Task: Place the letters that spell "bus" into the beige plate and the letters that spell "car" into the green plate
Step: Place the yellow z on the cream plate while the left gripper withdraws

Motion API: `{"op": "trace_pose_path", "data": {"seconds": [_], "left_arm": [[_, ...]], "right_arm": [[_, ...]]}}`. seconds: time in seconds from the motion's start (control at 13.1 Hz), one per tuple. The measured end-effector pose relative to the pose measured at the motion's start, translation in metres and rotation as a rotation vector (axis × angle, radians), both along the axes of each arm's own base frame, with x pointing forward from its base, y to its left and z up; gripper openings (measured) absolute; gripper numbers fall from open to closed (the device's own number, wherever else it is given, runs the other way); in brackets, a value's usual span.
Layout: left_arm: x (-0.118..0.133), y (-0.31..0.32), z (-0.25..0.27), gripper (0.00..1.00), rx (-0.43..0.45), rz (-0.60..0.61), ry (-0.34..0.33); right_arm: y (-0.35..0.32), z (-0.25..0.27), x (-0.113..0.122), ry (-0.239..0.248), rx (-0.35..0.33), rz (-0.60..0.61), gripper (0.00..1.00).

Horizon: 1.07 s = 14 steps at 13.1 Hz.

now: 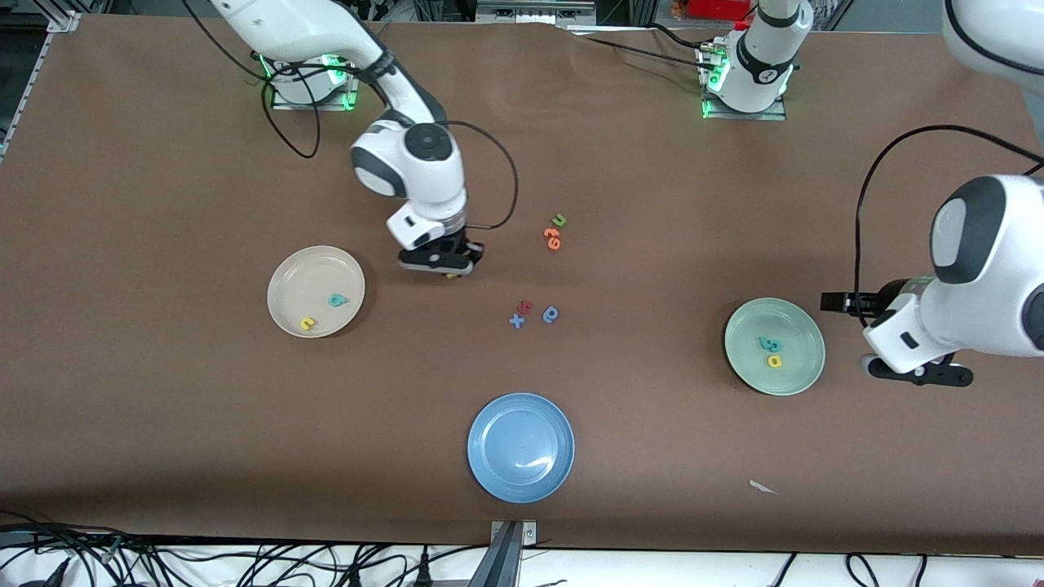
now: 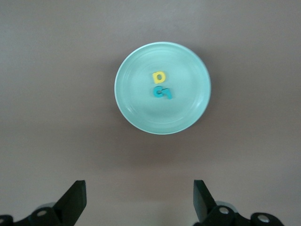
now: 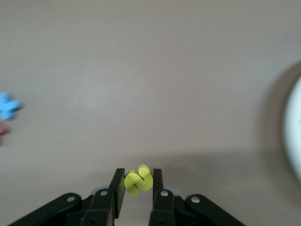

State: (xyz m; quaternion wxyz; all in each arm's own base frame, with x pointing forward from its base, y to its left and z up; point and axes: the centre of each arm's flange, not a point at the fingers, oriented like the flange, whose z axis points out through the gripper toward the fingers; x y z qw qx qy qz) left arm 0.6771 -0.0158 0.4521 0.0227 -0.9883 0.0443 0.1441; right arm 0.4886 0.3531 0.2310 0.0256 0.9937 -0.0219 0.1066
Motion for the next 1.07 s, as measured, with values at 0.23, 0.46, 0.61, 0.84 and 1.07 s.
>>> {"op": "trace_pose_path", "data": {"seconds": [0.23,0.46,0.61,0.84,1.07], "left_arm": [[-0.015,-0.008,0.068,1.0,-0.013,-0.007,-0.131],[-0.048,-0.009,0.116,1.0,0.008,-0.011,-0.249],[-0.067,0.004,0.127,1.0,-0.029,0.032,-0.278],[-0.081,0.04,0.147,1.0,-0.131,0.129,-0.336],[-0.089,0.036,0.158,1.0,-0.14,0.083,-0.353]], "right_arm": [[-0.089,0.011,0.023,0.045,-0.099,0.107,0.28],[-0.173,0.015,0.035,0.093,-0.162,0.15,0.28],[-0.183,0.009,0.026,0.115,-0.173,0.155,0.33],[-0.175,0.012,0.022,0.123,-0.143,0.131,0.65],[-0.166,0.038,0.03,0.146,-0.117,0.062,0.97]]}}
